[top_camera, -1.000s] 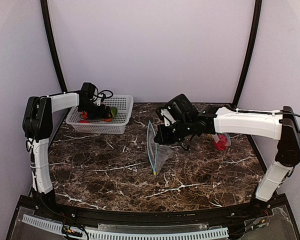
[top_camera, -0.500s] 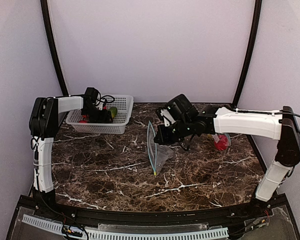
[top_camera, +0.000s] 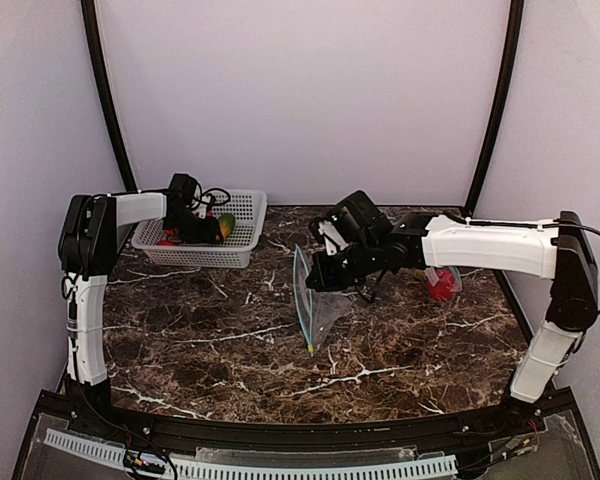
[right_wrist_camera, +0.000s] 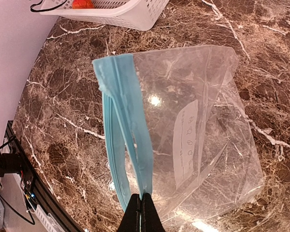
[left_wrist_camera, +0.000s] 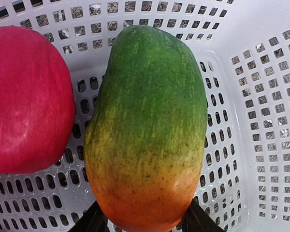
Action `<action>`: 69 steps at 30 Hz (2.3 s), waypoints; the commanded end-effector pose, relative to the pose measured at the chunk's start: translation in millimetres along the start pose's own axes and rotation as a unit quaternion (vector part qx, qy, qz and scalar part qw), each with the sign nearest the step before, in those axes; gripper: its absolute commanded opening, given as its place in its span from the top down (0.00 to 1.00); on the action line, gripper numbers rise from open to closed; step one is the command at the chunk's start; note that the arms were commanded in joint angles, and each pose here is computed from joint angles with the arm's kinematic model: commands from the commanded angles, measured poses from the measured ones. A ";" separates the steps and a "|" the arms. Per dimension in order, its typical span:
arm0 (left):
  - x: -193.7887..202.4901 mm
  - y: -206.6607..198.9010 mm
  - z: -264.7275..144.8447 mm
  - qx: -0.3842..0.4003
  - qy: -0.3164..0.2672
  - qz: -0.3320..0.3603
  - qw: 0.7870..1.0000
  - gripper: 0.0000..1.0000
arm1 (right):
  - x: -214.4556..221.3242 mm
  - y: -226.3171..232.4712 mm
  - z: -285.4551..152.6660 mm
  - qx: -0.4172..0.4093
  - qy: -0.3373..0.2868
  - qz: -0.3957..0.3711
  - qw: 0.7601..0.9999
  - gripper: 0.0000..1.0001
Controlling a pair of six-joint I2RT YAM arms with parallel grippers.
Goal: Place the food in the zip-top bag and seal the zipper
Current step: Pick up the fake fruit from the bin, then place the fake fruit in the zipper food storage bag.
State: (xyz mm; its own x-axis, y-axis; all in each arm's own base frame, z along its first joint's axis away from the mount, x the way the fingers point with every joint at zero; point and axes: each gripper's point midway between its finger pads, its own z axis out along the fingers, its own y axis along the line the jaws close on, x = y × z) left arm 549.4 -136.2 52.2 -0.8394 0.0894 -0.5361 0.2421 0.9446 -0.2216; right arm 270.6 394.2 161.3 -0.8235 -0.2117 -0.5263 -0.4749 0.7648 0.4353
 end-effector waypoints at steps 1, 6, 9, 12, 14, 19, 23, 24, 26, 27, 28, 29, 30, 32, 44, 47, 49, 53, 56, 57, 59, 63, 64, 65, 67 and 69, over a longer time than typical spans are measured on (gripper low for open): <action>-16.5 -6.3 -19.5 0.006 -0.026 0.016 1.000 0.51 | -5.6 3.5 -1.0 -0.005 -0.004 -0.006 1.000 1.00; -32.7 -15.8 -52.1 0.010 -0.073 0.025 0.997 0.51 | -6.2 2.8 -3.2 -0.003 -0.007 -0.007 1.000 1.00; -44.8 -23.7 -80.6 0.016 -0.102 0.025 0.994 0.52 | -6.7 3.3 -3.5 -0.004 -0.007 -0.009 1.000 1.00; -41.8 -29.0 -99.9 0.021 -0.118 0.014 0.993 0.53 | -7.6 3.5 -3.7 -0.004 -0.008 -0.012 1.000 1.00; -43.9 -35.6 -123.1 0.026 -0.140 0.010 0.990 0.54 | -7.4 3.3 -4.3 -0.004 -0.008 -0.013 1.000 1.00; -15.9 -43.8 -146.7 0.043 -0.143 -0.022 0.989 0.55 | -9.4 4.3 -7.8 -0.005 -0.013 -0.018 1.000 1.00; 7.8 -76.1 -184.6 0.082 -0.157 -0.020 0.984 0.56 | -15.1 3.4 -11.2 0.000 -0.023 -0.016 1.000 1.00; 10.7 -96.4 -203.0 0.096 -0.169 -0.003 0.981 0.56 | -17.0 2.9 -12.2 0.001 -0.026 -0.015 1.000 1.00; 32.9 -126.6 -219.9 0.118 -0.159 0.019 0.980 0.56 | -20.3 3.0 -13.2 0.003 -0.031 -0.015 0.999 1.00; 49.0 -133.8 -219.3 0.124 -0.139 0.015 0.982 0.56 | -22.7 3.1 -14.0 0.004 -0.034 -0.015 0.999 1.00; 58.1 -154.1 -233.6 0.146 -0.142 0.028 0.979 0.56 | -24.2 2.9 -14.3 0.005 -0.036 -0.015 0.999 1.00; 76.1 -160.0 -230.9 0.156 -0.118 0.014 0.981 0.56 | -25.2 2.7 -13.9 0.005 -0.036 -0.015 0.999 1.00; 87.9 -176.3 -242.5 0.180 -0.113 0.020 0.977 0.57 | -26.2 3.3 -13.5 0.005 -0.036 -0.017 0.999 1.00; 114.5 -194.4 -249.5 0.210 -0.087 0.009 0.974 0.57 | -27.9 3.7 -13.1 0.006 -0.037 -0.018 0.999 1.00; 205.4 -245.4 -248.3 0.248 0.041 0.010 0.968 0.59 | -32.7 2.9 -17.5 0.015 -0.045 -0.028 0.999 1.00; 210.7 -258.7 -242.9 0.257 0.059 0.020 0.964 0.59 | -33.1 2.9 -18.6 0.016 -0.044 -0.030 0.998 1.00; 209.2 -267.2 -240.9 0.265 0.064 0.026 0.962 0.59 | -33.6 3.0 -19.7 0.017 -0.046 -0.030 0.998 1.00; 204.7 -279.4 -237.5 0.284 0.068 0.026 0.956 0.60 | -32.9 2.9 -20.1 0.016 -0.045 -0.031 0.998 1.00; 199.1 -287.8 -235.7 0.301 0.063 0.023 0.951 0.60 | -31.0 2.9 -20.1 0.016 -0.043 -0.031 0.998 1.00; 199.2 -290.1 -233.1 0.305 0.065 0.023 0.950 0.60 | -30.6 2.4 -20.0 0.016 -0.042 -0.032 0.998 1.00; 198.8 -293.3 -229.8 0.311 0.068 0.022 0.948 0.60 | -30.5 3.3 -20.0 0.014 -0.043 -0.034 0.998 1.00; 194.6 -297.8 -226.6 0.317 0.063 0.024 0.946 0.61 | -31.1 4.1 -20.9 0.013 -0.043 -0.035 0.998 1.00; 195.2 -297.3 -223.7 0.314 0.064 0.025 0.947 0.61 | -31.4 4.2 -21.2 0.012 -0.044 -0.035 0.998 1.00; 194.6 -297.8 -222.6 0.314 0.064 0.026 0.947 0.61 | -31.1 4.9 -21.1 0.011 -0.043 -0.035 0.998 1.00; 194.8 -297.9 -218.3 0.312 0.065 0.026 0.947 0.61 | -31.0 5.5 -21.4 0.010 -0.043 -0.036 0.998 1.00; 194.9 -297.8 -214.0 0.309 0.066 0.026 0.948 0.61 | -30.5 5.4 -20.7 0.009 -0.042 -0.036 0.998 1.00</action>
State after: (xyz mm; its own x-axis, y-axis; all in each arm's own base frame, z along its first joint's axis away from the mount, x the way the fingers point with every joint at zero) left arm 204.3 -322.8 174.8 -0.8786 0.2162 -0.4258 0.4623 0.6086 -0.6449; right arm 283.5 391.4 176.7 -0.7791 -0.2307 -0.5829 -0.5102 0.7736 0.3758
